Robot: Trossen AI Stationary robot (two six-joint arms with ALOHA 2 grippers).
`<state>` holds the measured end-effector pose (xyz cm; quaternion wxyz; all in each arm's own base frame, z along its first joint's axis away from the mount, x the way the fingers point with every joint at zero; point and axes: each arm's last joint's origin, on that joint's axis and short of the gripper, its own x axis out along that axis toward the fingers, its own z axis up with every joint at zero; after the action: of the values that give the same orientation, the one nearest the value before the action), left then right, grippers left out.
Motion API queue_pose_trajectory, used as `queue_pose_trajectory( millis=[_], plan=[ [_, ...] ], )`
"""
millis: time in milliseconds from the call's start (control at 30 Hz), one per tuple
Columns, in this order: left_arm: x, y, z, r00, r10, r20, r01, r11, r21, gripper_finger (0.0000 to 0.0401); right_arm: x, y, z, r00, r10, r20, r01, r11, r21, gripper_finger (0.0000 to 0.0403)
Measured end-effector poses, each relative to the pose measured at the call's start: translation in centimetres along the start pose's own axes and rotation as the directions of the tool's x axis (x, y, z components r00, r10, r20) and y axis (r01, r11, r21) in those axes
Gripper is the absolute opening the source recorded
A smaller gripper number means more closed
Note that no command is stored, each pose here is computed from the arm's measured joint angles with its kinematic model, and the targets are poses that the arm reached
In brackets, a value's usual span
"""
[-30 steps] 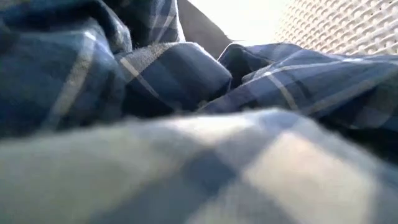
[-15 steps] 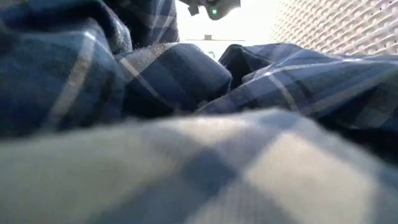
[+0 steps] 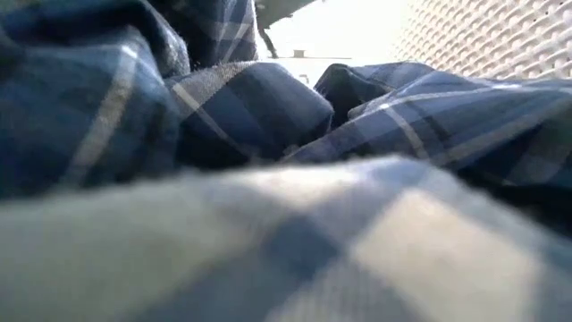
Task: Sort clothes
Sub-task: Put the gray shorts into the blue laundry bin, then put the blue checkered pants into the blue laundry bin
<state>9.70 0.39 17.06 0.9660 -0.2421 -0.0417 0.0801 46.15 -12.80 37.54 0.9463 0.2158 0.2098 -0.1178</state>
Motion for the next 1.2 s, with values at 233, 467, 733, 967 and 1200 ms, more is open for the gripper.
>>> queue_pose_trajectory(
  millis=[233,467,733,967,1200],
  plan=[
    [0.0,0.0,0.0,1.000,0.000,0.001,0.000,1.000,0.000,0.0001,-1.9,-0.6,-4.2,0.876,-0.316,-0.365,0.262,0.946,-0.191,0.0001],
    [0.0,0.0,0.0,1.000,0.000,0.001,0.000,1.000,0.000,0.0001,0.7,1.3,-4.6,0.959,-0.162,-0.232,0.128,0.979,-0.157,0.0001],
    [0.0,0.0,0.0,1.000,0.001,0.000,-0.001,1.000,0.000,0.0001,3.7,1.7,-7.3,0.942,-0.146,-0.303,0.107,0.984,-0.141,0.0038],
    [0.0,0.0,0.0,1.000,0.001,0.000,-0.001,1.000,0.000,0.0001,2.9,1.1,-6.7,0.925,-0.163,-0.343,0.099,0.975,-0.197,0.0149],
    [0.0,0.0,0.0,1.000,0.001,0.001,-0.001,1.000,0.000,0.0001,-0.3,1.8,-4.2,0.913,-0.179,-0.365,0.060,0.947,-0.315,0.0247]
  ],
)
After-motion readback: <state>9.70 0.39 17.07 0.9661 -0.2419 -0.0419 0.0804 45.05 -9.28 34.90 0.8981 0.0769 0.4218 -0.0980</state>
